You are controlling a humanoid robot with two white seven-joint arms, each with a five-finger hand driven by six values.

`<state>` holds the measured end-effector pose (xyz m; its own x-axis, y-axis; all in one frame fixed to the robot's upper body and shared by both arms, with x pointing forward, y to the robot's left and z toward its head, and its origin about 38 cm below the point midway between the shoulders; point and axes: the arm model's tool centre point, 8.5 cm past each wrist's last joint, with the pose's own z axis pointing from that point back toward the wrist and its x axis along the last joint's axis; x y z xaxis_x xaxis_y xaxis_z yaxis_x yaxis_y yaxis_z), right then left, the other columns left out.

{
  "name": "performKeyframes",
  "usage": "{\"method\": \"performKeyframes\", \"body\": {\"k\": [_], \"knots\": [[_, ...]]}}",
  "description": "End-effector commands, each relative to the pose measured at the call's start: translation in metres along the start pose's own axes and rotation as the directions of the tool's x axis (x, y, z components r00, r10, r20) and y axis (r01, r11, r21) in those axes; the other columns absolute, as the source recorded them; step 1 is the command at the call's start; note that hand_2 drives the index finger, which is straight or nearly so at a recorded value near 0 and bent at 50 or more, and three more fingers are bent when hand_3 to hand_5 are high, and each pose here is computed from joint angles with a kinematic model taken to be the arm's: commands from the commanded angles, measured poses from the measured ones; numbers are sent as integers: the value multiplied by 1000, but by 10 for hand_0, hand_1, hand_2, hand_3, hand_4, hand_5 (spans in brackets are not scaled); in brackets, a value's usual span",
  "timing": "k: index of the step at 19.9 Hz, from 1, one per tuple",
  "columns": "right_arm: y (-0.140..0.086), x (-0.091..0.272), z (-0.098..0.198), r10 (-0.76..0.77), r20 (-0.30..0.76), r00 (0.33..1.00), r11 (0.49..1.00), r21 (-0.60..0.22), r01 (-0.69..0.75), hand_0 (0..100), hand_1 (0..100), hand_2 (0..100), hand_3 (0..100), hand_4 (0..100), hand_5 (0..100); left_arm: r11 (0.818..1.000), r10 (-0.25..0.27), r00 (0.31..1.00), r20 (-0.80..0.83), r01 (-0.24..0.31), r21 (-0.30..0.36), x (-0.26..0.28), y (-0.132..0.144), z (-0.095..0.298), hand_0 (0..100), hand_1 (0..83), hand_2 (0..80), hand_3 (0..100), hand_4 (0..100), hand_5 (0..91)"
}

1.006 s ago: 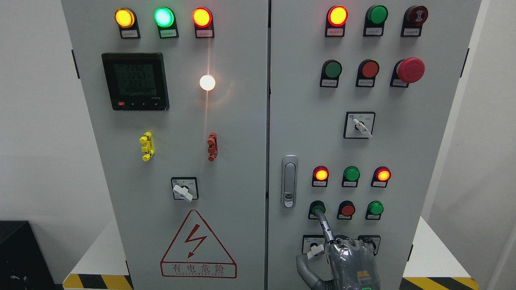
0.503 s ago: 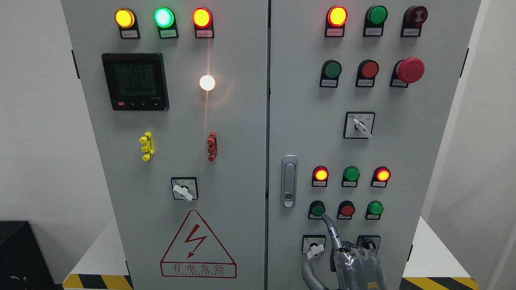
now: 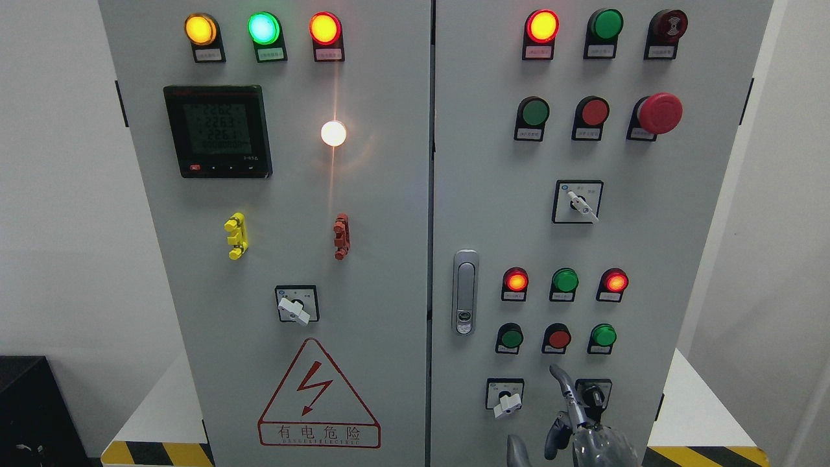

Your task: Press green start button

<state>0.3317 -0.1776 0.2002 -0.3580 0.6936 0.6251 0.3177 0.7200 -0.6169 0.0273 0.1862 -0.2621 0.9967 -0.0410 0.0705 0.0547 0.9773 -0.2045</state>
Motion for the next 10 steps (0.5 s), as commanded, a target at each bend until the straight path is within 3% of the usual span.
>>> {"method": "performKeyframes", "body": {"k": [1, 4, 5, 6, 10], "knots": [[-24, 14, 11, -206, 12, 978, 977, -49, 206, 407, 369, 0, 679, 702, 794, 1000, -5, 1000, 28, 5, -4, 10, -1, -1, 120, 556, 0, 0, 0, 0], [-22, 12, 11, -371, 2, 929, 929, -13, 371, 396, 354, 0, 568, 593, 661, 1000, -5, 1000, 28, 5, -4, 10, -1, -1, 120, 556, 0, 0, 0, 0], [-21, 12, 11, -412, -3, 911, 911, -5, 412, 377, 348, 0, 491, 516, 589, 1000, -5, 1000, 28, 5, -2, 10, -1, -1, 120, 556, 0, 0, 0, 0], [-21, 11, 11, -444, -6, 896, 896, -4, 444, 331, 335, 0, 393, 406, 487, 1000, -5, 1000, 28, 5, -4, 10, -1, -1, 120, 556, 0, 0, 0, 0], [-20, 10, 13, -532, -13, 847, 847, -2, 532, 174, 287, 0, 256, 250, 320, 1000, -5, 1000, 28, 5, -4, 10, -1, -1, 120, 556, 0, 0, 0, 0]]}}
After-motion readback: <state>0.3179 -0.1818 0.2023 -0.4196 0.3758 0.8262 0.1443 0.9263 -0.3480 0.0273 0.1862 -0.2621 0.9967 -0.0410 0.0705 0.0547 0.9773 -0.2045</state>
